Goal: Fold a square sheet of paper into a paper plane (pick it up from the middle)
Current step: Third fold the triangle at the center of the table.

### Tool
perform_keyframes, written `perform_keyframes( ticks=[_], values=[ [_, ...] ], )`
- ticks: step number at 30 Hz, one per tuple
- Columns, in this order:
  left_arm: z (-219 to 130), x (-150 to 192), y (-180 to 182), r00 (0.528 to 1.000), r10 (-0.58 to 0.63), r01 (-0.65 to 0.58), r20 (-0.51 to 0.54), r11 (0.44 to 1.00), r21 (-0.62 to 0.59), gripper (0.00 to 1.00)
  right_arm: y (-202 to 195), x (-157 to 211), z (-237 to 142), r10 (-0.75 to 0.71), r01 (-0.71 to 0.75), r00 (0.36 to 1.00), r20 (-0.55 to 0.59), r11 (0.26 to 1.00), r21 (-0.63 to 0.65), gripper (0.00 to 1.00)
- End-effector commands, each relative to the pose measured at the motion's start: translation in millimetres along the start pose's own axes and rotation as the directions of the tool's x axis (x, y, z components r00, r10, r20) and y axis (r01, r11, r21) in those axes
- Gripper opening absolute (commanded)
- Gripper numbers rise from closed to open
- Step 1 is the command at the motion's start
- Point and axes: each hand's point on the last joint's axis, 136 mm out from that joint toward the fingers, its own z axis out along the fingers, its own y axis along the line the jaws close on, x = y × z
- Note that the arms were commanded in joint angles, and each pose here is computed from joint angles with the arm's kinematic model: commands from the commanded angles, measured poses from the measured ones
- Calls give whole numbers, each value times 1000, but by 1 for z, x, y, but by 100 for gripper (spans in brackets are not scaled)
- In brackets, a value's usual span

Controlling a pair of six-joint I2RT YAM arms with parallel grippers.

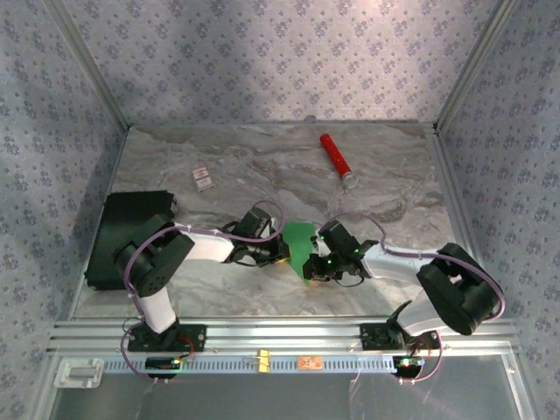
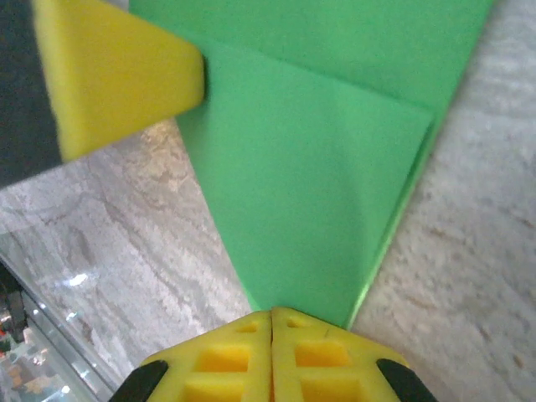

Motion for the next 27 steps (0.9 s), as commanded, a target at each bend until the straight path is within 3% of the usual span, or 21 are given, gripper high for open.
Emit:
perform_keyframes(
  ticks=[1, 13, 18, 27],
  values=[
    [2, 7, 46, 999, -51, 49, -6, 988, -145, 3, 13, -4, -10, -13, 13, 1000, 8, 1000, -20, 8],
    [2, 5, 44, 999, -52, 51, -1, 989, -141, 3, 37, -38, 26, -21, 22, 1000, 11, 999, -25, 10],
    [2, 4, 44, 999, -53, 53, 5, 989, -141, 3, 10, -16, 36, 1, 1, 999, -50, 1000, 28, 10],
    [0, 1, 47, 998, -68, 69, 11, 987, -142, 3, -11, 38, 14, 13, -15, 994, -112, 1000, -20, 12]
  ],
)
